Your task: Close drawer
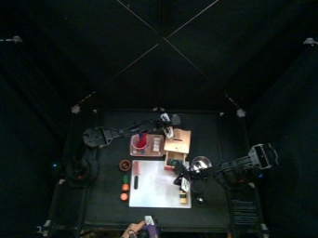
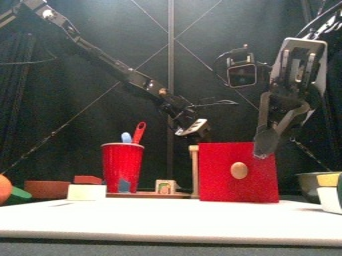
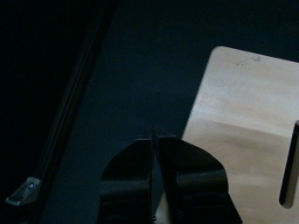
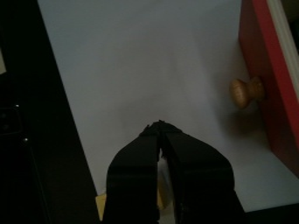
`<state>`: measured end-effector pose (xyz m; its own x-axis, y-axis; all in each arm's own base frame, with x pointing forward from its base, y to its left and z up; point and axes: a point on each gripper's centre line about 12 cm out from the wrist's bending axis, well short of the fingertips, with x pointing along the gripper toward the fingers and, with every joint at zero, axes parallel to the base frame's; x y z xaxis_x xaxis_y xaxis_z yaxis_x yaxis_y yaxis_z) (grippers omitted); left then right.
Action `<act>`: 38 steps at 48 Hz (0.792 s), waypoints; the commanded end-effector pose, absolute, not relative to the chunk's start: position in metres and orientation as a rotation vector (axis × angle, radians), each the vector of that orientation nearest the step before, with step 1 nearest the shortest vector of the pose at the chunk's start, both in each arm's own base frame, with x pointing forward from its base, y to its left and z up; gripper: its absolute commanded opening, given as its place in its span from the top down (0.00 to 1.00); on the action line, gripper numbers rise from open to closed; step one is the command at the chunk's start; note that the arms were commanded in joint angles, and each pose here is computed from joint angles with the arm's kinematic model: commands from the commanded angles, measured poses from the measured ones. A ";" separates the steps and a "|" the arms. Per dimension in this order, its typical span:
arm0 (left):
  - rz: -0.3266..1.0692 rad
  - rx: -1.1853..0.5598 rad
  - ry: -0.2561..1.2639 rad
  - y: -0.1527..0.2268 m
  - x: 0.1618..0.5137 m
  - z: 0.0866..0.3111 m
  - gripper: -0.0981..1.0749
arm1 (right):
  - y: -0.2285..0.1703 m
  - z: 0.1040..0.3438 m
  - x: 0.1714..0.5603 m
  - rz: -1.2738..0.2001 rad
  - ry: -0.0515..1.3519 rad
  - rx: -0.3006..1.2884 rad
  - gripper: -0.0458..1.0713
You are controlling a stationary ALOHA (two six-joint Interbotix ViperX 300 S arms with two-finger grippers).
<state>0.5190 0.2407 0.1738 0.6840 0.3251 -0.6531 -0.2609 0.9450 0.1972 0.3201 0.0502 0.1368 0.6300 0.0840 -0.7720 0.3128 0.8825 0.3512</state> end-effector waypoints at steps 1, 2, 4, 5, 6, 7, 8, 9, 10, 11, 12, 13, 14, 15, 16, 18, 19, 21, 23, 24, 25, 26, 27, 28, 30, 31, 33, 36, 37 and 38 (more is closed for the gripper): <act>0.334 0.101 0.720 0.242 0.521 0.189 0.53 | 0.041 0.145 0.328 -0.157 0.882 0.464 0.79; 0.334 0.101 0.720 0.242 0.521 0.189 0.53 | 0.039 0.145 0.328 -0.165 0.885 0.461 0.79; 0.335 0.100 0.720 0.242 0.521 0.190 0.53 | 0.035 0.146 0.329 -0.174 0.887 0.449 0.79; 0.333 0.101 0.723 0.241 0.521 0.189 0.53 | 0.033 0.146 0.330 -0.179 0.888 0.445 0.79; 0.334 0.100 0.726 0.242 0.521 0.188 0.53 | 0.031 0.146 0.330 -0.183 0.890 0.439 0.79; 0.334 0.100 0.726 0.242 0.521 0.189 0.53 | 0.029 0.147 0.330 -0.186 0.889 0.431 0.79; 0.333 0.099 0.729 0.242 0.520 0.189 0.53 | 0.027 0.147 0.331 -0.192 0.891 0.422 0.79; 0.333 0.098 0.732 0.241 0.520 0.189 0.53 | 0.025 0.147 0.331 -0.197 0.891 0.420 0.79; 0.331 0.098 0.735 0.241 0.521 0.188 0.53 | 0.023 0.147 0.331 -0.200 0.891 0.414 0.79; 0.330 0.097 0.739 0.240 0.520 0.187 0.53 | 0.021 0.147 0.331 -0.204 0.892 0.411 0.79; 0.330 0.097 0.741 0.240 0.520 0.187 0.53 | 0.019 0.147 0.331 -0.208 0.893 0.407 0.79; 0.329 0.096 0.742 0.240 0.520 0.186 0.53 | 0.018 0.147 0.331 -0.212 0.895 0.402 0.79; 0.329 0.096 0.742 0.240 0.520 0.186 0.53 | 0.015 0.147 0.330 -0.217 0.896 0.398 0.79; 0.330 0.097 0.741 0.240 0.520 0.187 0.53 | 0.013 0.146 0.330 -0.223 0.899 0.395 0.79; 0.329 0.096 0.745 0.240 0.519 0.186 0.53 | 0.012 0.146 0.330 -0.227 0.902 0.390 0.79; 0.329 0.096 0.744 0.240 0.519 0.187 0.53 | 0.007 0.145 0.329 -0.239 0.908 0.382 0.79; 0.328 0.095 0.748 0.240 0.519 0.185 0.53 | 0.004 0.145 0.328 -0.248 0.913 0.378 0.79; 0.329 0.095 0.747 0.240 0.519 0.185 0.53 | 0.001 0.144 0.327 -0.260 0.920 0.374 0.79; 0.328 0.095 0.748 0.240 0.519 0.185 0.53 | -0.002 0.143 0.326 -0.270 0.927 0.370 0.79; 0.329 0.095 0.747 0.240 0.519 0.186 0.53 | -0.004 0.142 0.325 -0.276 0.931 0.368 0.79; 0.328 0.095 0.748 0.240 0.519 0.185 0.53 | -0.006 0.142 0.325 -0.282 0.933 0.368 0.79; 0.328 0.095 0.748 0.240 0.519 0.185 0.53 | -0.007 0.142 0.324 -0.286 0.937 0.367 0.79; 0.327 0.095 0.750 0.239 0.519 0.185 0.53 | -0.008 0.141 0.324 -0.290 0.939 0.365 0.79; 0.329 0.095 0.747 0.240 0.519 0.186 0.53 | -0.009 0.141 0.324 -0.295 0.942 0.364 0.79; 0.328 0.095 0.748 0.240 0.519 0.186 0.53 | -0.011 0.141 0.322 -0.301 0.947 0.362 0.79; 0.327 0.095 0.750 0.239 0.519 0.185 0.53 | -0.013 0.141 0.322 -0.305 0.946 0.361 0.79; 0.328 0.095 0.748 0.240 0.519 0.185 0.53 | -0.015 0.142 0.321 -0.312 0.948 0.355 0.79; 0.328 0.095 0.748 0.240 0.519 0.185 0.53 | -0.019 0.143 0.319 -0.321 0.948 0.348 0.79; 0.328 0.095 0.748 0.240 0.519 0.185 0.53 | -0.020 0.143 0.318 -0.327 0.950 0.345 0.79; 0.329 0.095 0.747 0.240 0.519 0.186 0.53 | -0.022 0.144 0.317 -0.331 0.950 0.342 0.79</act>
